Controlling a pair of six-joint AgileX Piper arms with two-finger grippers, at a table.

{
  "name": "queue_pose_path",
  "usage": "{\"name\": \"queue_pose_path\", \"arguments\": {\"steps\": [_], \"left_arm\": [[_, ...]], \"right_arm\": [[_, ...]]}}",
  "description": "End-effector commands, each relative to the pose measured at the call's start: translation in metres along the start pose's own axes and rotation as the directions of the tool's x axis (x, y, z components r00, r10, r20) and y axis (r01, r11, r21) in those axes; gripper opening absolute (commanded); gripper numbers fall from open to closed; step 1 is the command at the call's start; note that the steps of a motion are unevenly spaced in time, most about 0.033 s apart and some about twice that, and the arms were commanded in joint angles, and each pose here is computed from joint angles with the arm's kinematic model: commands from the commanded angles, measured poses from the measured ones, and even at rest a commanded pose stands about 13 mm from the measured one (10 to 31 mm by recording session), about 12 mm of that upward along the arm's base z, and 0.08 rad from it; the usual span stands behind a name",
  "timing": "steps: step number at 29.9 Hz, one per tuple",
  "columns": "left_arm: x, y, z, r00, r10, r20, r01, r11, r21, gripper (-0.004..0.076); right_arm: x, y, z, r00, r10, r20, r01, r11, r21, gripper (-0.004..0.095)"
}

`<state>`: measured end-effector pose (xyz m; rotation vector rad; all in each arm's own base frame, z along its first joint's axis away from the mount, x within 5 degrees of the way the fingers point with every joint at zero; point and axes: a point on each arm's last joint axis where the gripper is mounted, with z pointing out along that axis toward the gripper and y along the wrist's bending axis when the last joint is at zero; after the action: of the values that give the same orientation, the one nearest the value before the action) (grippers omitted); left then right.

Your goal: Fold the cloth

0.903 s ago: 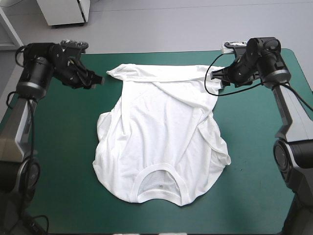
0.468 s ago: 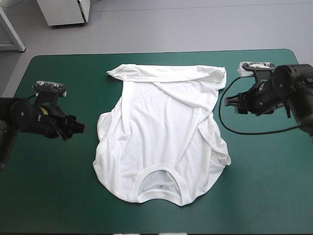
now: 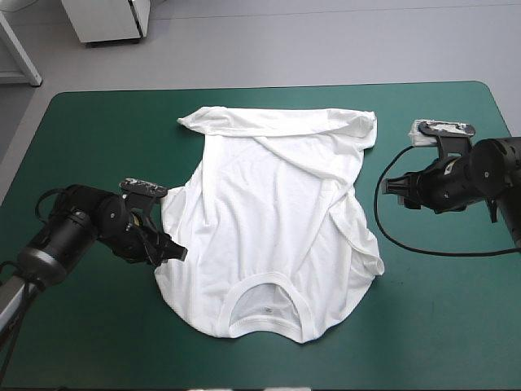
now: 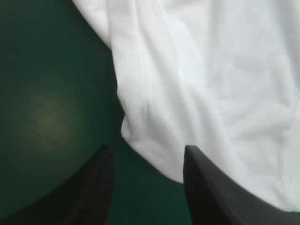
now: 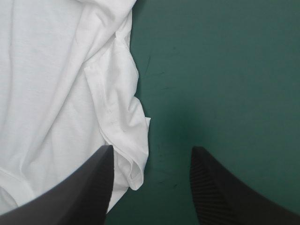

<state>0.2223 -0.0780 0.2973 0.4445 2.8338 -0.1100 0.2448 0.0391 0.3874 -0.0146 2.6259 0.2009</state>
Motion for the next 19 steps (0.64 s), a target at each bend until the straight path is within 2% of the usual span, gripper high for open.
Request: {"name": "queue_pose_path", "arguments": {"steps": [1, 11, 19], "left_arm": [[-0.008, -0.002, 0.004, 0.999, -0.031, 0.04, 0.031, 1.0, 0.004, 0.0336], [0.003, 0.0, 0.053, 0.993, -0.098, -0.063, 0.097, 0.995, -0.014, 0.0336], [0.007, 0.002, 0.08, 0.989, -0.135, -0.063, 0.133, 0.991, -0.025, 0.0329]], "right_arm": [[-0.002, 0.003, -0.016, 0.997, -0.004, 0.077, 0.006, 1.0, -0.018, 0.0486], [-0.002, 0.001, -0.016, 0.997, -0.024, 0.073, 0.024, 1.0, -0.002, 0.0486], [0.003, 0.001, -0.016, 0.998, -0.055, 0.024, 0.055, 0.999, 0.002, 0.0486]]}}
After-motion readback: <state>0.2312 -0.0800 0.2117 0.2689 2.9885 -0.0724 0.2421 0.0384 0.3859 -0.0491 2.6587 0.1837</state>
